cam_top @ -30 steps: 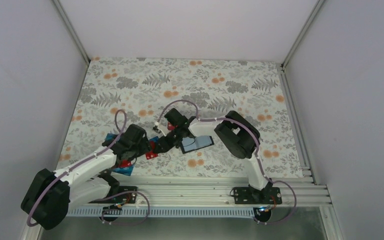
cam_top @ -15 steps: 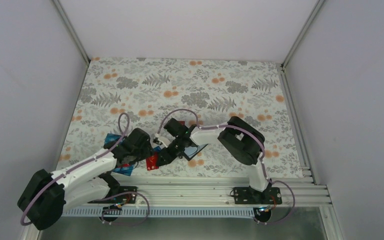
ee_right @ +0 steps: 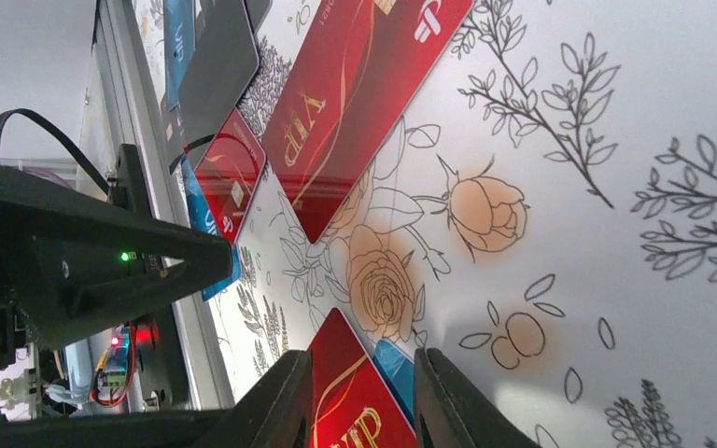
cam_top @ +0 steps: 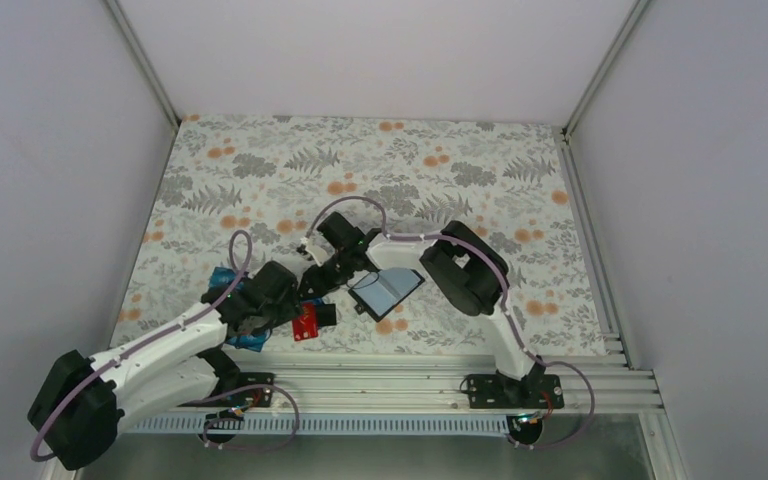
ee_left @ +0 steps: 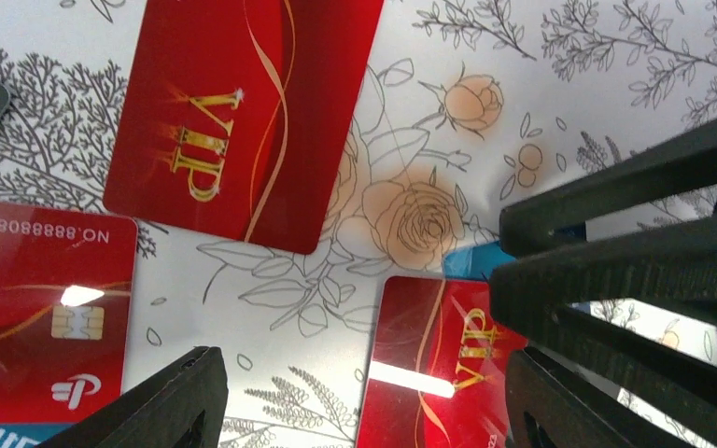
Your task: Put the credit cards into the card holder
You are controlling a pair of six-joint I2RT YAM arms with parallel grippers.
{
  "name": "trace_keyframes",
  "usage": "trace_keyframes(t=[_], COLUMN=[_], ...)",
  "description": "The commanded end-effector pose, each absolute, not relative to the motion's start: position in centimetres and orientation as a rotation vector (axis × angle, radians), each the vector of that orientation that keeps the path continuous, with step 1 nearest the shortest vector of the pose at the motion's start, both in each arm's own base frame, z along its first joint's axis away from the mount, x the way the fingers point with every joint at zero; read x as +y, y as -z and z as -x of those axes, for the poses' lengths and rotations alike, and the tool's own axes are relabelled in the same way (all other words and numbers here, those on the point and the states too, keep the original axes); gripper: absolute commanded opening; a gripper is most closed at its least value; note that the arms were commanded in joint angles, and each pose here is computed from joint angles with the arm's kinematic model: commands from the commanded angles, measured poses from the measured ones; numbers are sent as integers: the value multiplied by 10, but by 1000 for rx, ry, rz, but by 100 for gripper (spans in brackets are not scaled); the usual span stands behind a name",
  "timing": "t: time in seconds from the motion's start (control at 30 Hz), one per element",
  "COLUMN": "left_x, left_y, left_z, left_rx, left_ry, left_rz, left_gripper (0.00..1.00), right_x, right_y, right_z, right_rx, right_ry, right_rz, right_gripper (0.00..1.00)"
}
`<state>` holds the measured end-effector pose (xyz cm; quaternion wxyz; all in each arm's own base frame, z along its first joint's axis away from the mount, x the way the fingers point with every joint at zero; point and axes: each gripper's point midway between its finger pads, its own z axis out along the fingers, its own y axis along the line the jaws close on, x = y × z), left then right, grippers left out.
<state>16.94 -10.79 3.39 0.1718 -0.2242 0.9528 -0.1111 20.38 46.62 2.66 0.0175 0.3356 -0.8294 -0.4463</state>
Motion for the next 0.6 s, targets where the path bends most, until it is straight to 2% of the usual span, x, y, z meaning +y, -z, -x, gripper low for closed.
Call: trace_keyframes(t=[0.0,0.3,0.57], left_x=[-113,-131,-160], left_y=[-37,-33,-36], left_z=[-157,-129,-112], left_rx=[2745,2909,3013], left_ry=[358,421,557], left_rz=[651,514,345], left_gripper=[75,74,74], right_x=[463,430,432], right_y=[-1,-1,2], right_z=[-196,-157,-157], right_rx=[-2580,-2485,-2489], right_ry=[1313,1304,1297], right_rz=[-1023,-1050,-1048], right_gripper=[30,31,31])
